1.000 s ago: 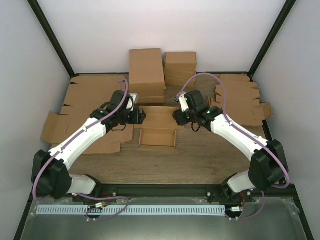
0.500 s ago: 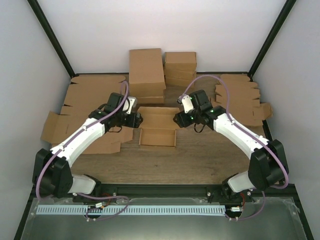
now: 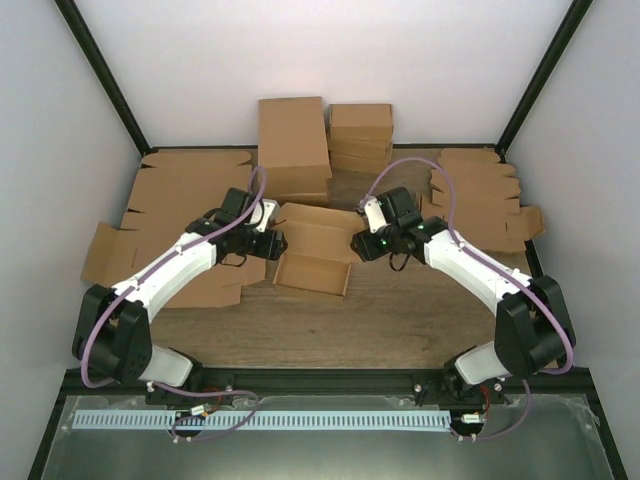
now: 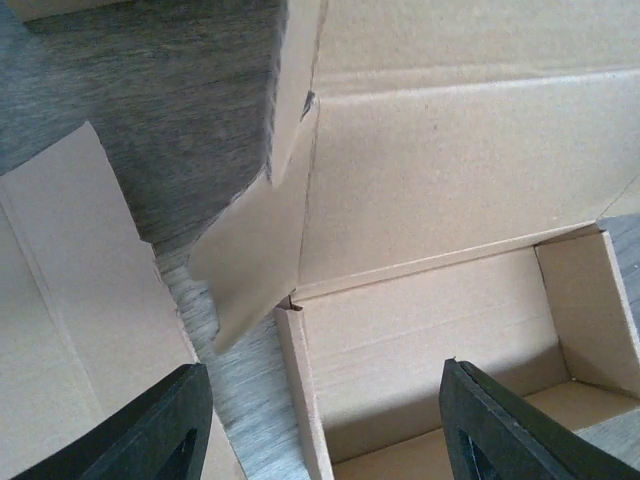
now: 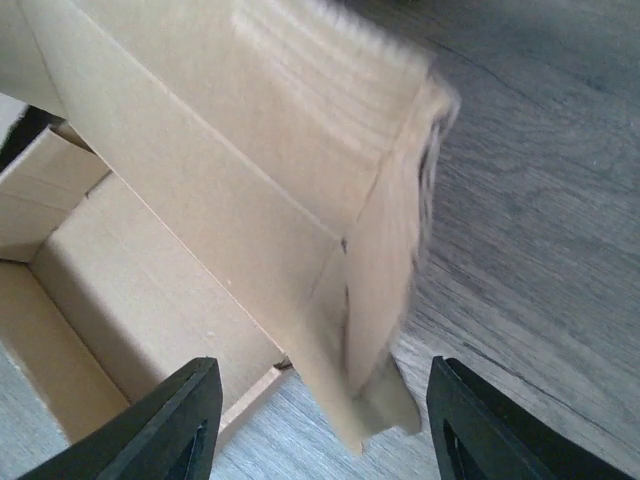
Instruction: Fold the paper box
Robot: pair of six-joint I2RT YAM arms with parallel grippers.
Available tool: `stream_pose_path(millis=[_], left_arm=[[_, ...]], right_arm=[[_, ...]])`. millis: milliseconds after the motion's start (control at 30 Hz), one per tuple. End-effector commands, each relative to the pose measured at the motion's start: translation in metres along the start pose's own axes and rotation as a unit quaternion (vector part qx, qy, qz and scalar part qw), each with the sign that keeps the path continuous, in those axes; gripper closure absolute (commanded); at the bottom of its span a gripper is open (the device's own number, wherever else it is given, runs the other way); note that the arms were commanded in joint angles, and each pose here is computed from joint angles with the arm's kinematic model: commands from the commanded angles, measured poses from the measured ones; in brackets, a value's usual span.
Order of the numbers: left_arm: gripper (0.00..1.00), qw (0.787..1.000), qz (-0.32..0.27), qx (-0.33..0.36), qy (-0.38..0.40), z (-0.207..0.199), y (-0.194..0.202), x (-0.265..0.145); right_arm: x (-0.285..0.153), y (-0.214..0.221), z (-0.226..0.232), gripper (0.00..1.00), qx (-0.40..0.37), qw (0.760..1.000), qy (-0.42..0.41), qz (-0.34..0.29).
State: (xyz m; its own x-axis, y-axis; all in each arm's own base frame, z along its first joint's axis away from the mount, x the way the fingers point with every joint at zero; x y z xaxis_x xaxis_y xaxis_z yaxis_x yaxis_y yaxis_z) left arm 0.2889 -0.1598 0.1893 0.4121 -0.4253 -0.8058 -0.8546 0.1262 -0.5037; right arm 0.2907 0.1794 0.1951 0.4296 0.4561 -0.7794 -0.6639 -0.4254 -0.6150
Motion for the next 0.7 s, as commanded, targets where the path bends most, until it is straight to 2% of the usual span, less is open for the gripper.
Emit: stream_pose_path(millis=[0,100,167,300,467,667], left_arm=[[0.34,1.0,-0.02,0.016,-0.017,0.003,-0.009,0.001],[0.25,0.998,-0.034,0.017,-0.042,0.009,-0.013,-0.004],[0.21,0.999,-0.042,0.018,-0.028,0.009,-0.016,-0.008],[0.19,0.999,-0.041,0.003,0.023,0.01,-0.023,-0.004],[0.2,0.994,-0.04,-0.013,0.096,0.009,-0.031,0.002],[0.32,0.992,-0.02,-0.009,0.122,0.007,-0.032,0.012]], right_arm=[[0.003,-0.003,-0.008,0.39,0.01,0.999,0.033,-0.021],[0.002,-0.006,-0.009,0.34,0.005,0.998,0.041,-0.041],[0.002,-0.007,-0.008,0.34,0.002,0.998,0.036,-0.044],[0.001,-0.009,-0.008,0.34,0.007,0.998,0.035,-0.047],[-0.007,-0.01,-0.007,0.32,0.019,0.998,0.005,-0.057],[-0.007,-0.005,-0.004,0.44,0.024,0.998,-0.034,-0.041]])
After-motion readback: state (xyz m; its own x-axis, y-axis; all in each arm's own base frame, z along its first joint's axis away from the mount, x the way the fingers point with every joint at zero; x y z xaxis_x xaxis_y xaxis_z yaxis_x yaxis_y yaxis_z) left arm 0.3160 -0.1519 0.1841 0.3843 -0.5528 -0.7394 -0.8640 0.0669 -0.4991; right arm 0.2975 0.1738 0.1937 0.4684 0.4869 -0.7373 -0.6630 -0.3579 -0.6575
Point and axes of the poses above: each gripper's point midway between its finger pads, its own x axis out along the fingers, its own z axis along the line the jaws close on, y = z × x, the point moved 7 cm from there along -x, back along the fingers, and after that the axes turned 5 degrees about -x, right-handed, at the moved point
